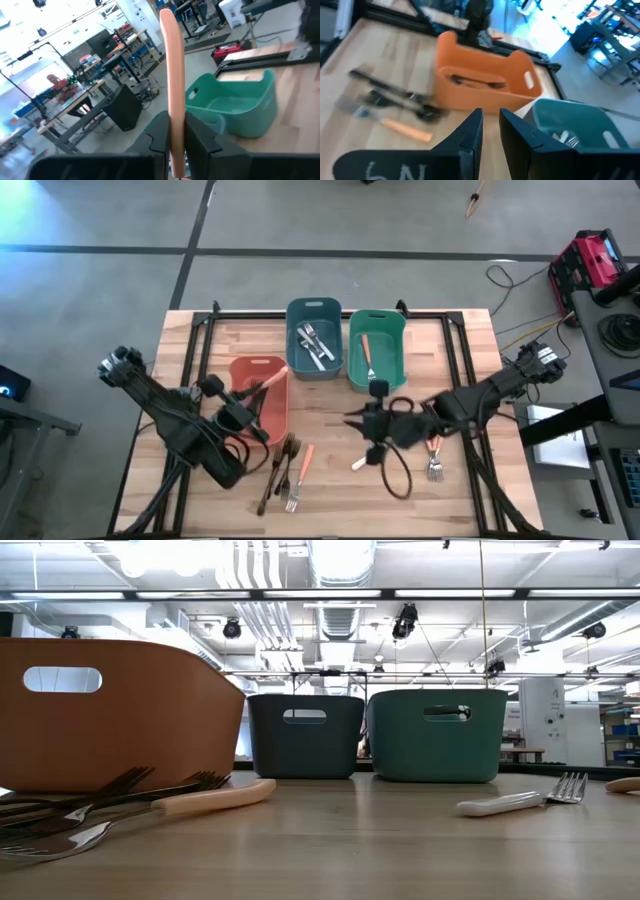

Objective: Sort silverware by color (type)
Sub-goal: Put the orange fork into the green bin

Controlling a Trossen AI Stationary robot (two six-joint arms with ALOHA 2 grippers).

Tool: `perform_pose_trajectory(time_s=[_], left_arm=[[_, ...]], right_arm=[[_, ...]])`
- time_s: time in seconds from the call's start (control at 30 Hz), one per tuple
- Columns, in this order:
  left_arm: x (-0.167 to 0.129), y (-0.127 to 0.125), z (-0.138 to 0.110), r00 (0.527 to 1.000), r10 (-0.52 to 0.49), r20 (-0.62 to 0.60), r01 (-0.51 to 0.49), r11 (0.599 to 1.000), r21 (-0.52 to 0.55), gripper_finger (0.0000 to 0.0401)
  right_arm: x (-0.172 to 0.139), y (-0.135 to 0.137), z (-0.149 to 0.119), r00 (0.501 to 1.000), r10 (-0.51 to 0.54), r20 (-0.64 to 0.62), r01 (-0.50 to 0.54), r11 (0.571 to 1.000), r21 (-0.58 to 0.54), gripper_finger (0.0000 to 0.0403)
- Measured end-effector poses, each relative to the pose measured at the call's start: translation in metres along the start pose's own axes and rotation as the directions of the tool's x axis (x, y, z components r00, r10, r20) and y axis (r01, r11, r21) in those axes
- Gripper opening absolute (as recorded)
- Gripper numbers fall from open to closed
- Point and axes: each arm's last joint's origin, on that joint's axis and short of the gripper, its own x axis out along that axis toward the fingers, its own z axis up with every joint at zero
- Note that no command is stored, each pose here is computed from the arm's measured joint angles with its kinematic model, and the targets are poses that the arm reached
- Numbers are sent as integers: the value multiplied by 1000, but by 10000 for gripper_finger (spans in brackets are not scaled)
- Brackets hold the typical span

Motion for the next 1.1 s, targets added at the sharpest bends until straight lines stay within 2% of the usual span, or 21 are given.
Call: perform_pose_trajectory(time_s=[0.13,0.23,0.33,0.47,0.57,0.67,0.77,0.9,1.0,1.1], left_arm=[[4,34,8,999,42,16,-42,998,42,20],[9,60,17,997,73,10,-74,995,63,20],[13,89,31,997,72,-30,-72,997,8,20],[14,106,48,996,-38,-86,25,988,-151,20],[12,103,56,993,-98,-70,84,980,-180,20],[11,90,62,976,-213,-42,205,967,-150,20],[12,70,69,939,-342,26,342,933,-108,20],[14,54,70,871,-460,172,475,877,-64,20],[15,45,62,812,-495,308,535,843,-58,20],[16,40,44,789,-467,398,540,837,-89,20]], right_arm=[[9,-28,9,1000,-21,12,21,1000,13,56],[12,-52,18,997,-74,26,73,997,37,57],[12,-74,27,992,-120,43,117,991,62,57],[11,-94,36,991,-110,75,102,990,100,57],[12,-100,37,994,-55,92,46,994,96,56],[14,-102,36,993,47,109,-56,995,80,56],[17,-102,36,984,112,142,-124,989,78,56],[21,-100,35,978,106,179,-121,990,72,56],[27,-97,33,961,117,252,-137,988,67,56],[33,-91,29,921,177,348,-204,978,42,56]])
